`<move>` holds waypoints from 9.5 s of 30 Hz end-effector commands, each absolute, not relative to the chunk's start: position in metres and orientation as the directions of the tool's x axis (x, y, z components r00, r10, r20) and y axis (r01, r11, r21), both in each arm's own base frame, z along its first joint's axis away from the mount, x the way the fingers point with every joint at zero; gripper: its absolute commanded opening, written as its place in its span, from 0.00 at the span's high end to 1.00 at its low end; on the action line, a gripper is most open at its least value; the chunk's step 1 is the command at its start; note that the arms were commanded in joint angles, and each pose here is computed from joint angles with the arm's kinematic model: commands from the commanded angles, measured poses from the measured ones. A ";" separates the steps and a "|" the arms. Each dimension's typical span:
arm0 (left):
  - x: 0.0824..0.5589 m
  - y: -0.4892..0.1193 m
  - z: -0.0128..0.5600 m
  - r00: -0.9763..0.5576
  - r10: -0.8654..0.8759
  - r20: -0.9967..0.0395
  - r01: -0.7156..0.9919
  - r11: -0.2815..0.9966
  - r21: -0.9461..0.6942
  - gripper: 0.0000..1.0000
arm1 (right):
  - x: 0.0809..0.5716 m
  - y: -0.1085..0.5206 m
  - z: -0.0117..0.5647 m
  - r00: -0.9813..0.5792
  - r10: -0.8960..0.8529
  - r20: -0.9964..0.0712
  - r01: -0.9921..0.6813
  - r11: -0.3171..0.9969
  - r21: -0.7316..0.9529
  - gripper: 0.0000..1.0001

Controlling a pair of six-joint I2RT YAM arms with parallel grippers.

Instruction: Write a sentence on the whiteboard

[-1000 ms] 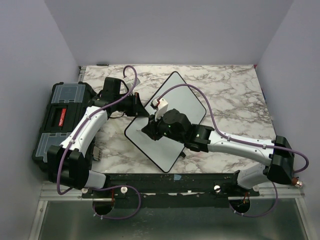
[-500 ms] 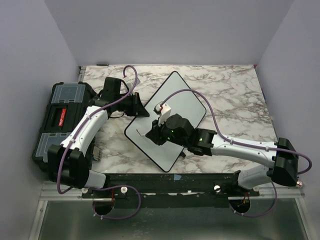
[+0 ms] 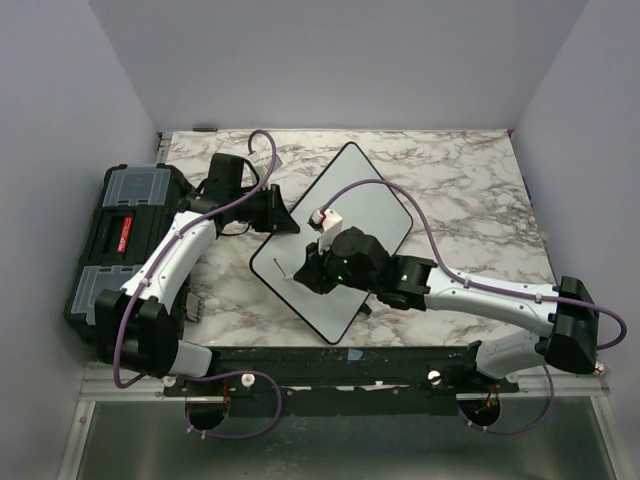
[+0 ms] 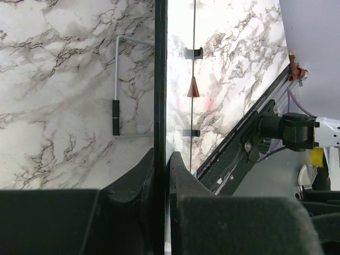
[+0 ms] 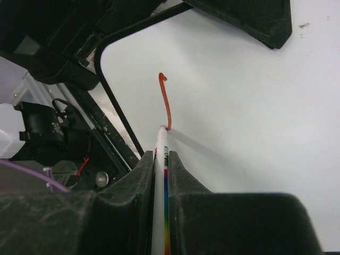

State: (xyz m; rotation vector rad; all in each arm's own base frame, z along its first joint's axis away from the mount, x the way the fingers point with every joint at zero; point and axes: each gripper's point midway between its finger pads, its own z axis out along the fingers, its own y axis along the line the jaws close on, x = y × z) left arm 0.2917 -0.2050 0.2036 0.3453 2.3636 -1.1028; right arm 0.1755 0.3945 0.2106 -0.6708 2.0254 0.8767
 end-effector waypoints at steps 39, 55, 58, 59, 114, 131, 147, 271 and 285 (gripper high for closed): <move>0.312 -0.187 0.186 -0.765 0.103 -0.636 0.477 0.754 -0.452 1.00 | 0.205 0.404 0.224 -0.519 -0.045 -0.853 -0.614 0.714 0.336 0.99; 0.311 -0.187 0.186 -0.763 0.106 -0.638 0.480 0.754 -0.448 1.00 | 0.195 0.369 0.188 -0.560 -0.090 -0.823 -0.569 0.764 0.304 0.99; 0.311 -0.187 0.186 -0.762 0.107 -0.639 0.481 0.754 -0.447 1.00 | 0.194 0.368 0.186 -0.564 -0.092 -0.821 -0.567 0.766 0.303 0.99; 0.311 -0.187 0.186 -0.763 0.107 -0.637 0.479 0.755 -0.447 1.00 | 0.194 0.367 0.186 -0.564 -0.091 -0.821 -0.566 0.767 0.304 0.99; 0.308 -0.189 0.184 -0.760 0.123 -0.638 0.488 0.757 -0.434 1.00 | 0.216 0.363 0.293 -0.419 0.072 -0.905 -0.555 0.768 0.318 0.99; 0.309 -0.190 0.185 -0.758 0.126 -0.640 0.490 0.758 -0.430 1.00 | 0.209 0.335 0.258 -0.440 0.032 -0.897 -0.524 0.802 0.286 0.99; 0.309 -0.191 0.182 -0.761 0.132 -0.635 0.489 0.760 -0.428 1.00 | 0.205 0.366 0.248 -0.466 -0.006 -0.885 -0.588 0.749 0.305 0.99; 0.305 -0.193 0.177 -0.762 0.157 -0.628 0.497 0.764 -0.411 1.00 | 0.246 0.366 0.256 -0.410 -0.048 -0.911 -0.625 0.742 0.243 0.99; 0.305 -0.193 0.177 -0.760 0.159 -0.630 0.499 0.764 -0.409 1.00 | 0.252 0.375 0.244 -0.431 -0.056 -0.900 -0.618 0.746 0.249 0.99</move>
